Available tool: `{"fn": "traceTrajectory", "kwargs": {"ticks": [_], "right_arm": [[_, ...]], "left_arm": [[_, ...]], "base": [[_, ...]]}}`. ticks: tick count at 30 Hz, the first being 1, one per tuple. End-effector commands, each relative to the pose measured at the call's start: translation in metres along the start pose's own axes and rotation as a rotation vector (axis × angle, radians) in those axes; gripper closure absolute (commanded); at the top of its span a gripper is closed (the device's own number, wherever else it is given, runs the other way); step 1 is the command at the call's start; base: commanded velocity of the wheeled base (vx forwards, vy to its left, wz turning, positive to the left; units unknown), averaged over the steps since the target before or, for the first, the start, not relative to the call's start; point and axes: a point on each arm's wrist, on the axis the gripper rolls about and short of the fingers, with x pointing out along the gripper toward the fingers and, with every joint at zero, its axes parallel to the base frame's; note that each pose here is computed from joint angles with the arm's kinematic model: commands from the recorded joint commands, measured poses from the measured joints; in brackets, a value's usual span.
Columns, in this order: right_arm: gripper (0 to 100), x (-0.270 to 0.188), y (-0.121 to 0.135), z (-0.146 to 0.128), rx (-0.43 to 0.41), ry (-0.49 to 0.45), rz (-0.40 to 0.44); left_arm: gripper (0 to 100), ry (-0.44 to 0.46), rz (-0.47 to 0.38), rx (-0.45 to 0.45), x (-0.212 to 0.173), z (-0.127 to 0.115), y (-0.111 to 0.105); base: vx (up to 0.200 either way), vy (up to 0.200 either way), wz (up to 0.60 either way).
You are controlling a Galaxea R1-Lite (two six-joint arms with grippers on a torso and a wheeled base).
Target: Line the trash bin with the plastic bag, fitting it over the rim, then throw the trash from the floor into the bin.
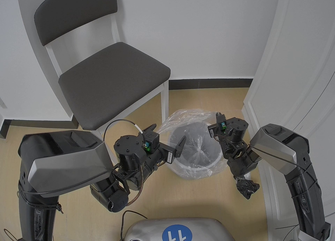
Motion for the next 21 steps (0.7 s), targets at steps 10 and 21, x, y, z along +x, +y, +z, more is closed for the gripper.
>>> {"fn": "traceTrajectory", "kwargs": {"ticks": [10, 21], "right_arm": [[100, 0.054, -0.016, -0.003, 0.162, 0.005, -0.144], [100, 0.076, -0.009, -0.019, 0.194, -0.047, -0.179]], "left_arm": [[0, -0.012, 0.012, -0.002, 0.015, -0.01, 0.001], [0, -0.01, 0.065, -0.003, 0.033, -0.033, -0.004]], "base": [[0.0, 0.0, 0.0], [0.0, 0.0, 0.0]]}}
